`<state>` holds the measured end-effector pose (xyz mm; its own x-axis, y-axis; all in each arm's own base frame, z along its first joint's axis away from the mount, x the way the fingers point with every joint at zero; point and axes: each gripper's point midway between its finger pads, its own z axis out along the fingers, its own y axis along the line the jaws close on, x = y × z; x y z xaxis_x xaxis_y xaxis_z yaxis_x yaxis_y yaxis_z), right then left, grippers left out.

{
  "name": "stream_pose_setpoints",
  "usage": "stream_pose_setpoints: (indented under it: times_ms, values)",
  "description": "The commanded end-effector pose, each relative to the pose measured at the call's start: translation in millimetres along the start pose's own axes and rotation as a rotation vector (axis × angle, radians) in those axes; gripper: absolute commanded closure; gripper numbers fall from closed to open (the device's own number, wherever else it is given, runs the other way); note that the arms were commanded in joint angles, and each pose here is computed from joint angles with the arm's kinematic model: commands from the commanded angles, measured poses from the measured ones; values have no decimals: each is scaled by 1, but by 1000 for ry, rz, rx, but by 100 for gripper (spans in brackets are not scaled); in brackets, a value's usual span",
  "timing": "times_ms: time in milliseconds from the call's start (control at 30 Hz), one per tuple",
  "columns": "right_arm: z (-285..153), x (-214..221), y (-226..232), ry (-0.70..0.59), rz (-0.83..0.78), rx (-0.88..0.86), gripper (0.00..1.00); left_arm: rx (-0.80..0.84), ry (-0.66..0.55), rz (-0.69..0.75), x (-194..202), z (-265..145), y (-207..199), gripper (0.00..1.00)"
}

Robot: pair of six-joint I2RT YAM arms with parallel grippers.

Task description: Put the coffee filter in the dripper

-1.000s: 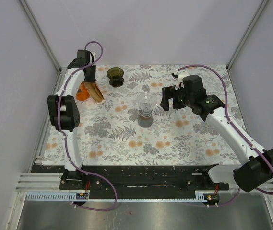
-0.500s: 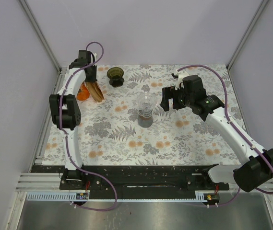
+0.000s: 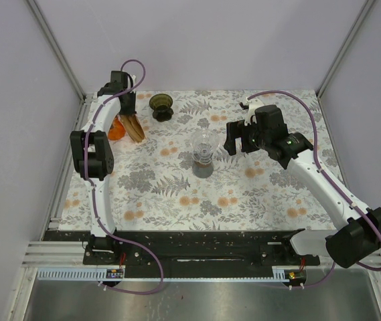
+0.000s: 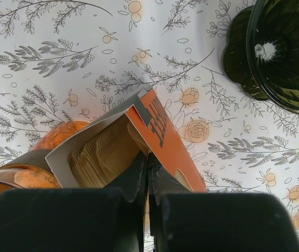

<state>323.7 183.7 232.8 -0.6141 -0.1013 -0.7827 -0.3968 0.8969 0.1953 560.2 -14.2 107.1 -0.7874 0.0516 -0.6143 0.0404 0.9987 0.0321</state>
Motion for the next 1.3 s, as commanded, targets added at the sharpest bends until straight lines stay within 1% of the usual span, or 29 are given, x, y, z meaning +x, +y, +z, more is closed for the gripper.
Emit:
stream_pose_setpoints:
  times_ms: [0,200,500,900,1000,1133,1267]
  values:
    - [-4,-5,-3,-20,-7,17,1,44,-88,-59,-29,-26,-5,100]
    - [-4,-6,-2,-21,-7,13,1,60,-138,-77,-42,-56,-8,100]
    - [-9,-10,0,-31,-8,6,1,64,-135,-62,-32,-76,-5,100]
    - [-20,-17,-2,-52,-9,23,1,97,-193,-38,-35,-126,-8,100]
    - [-23,-18,-1,-57,-6,24,1,102,-194,-1,-33,-131,-9,100]
    - [-29,-24,2,-80,7,12,1,99,-198,16,-32,-142,-7,100]
    - [-39,-34,3,-122,26,18,3,148,-233,22,-35,-165,-16,100]
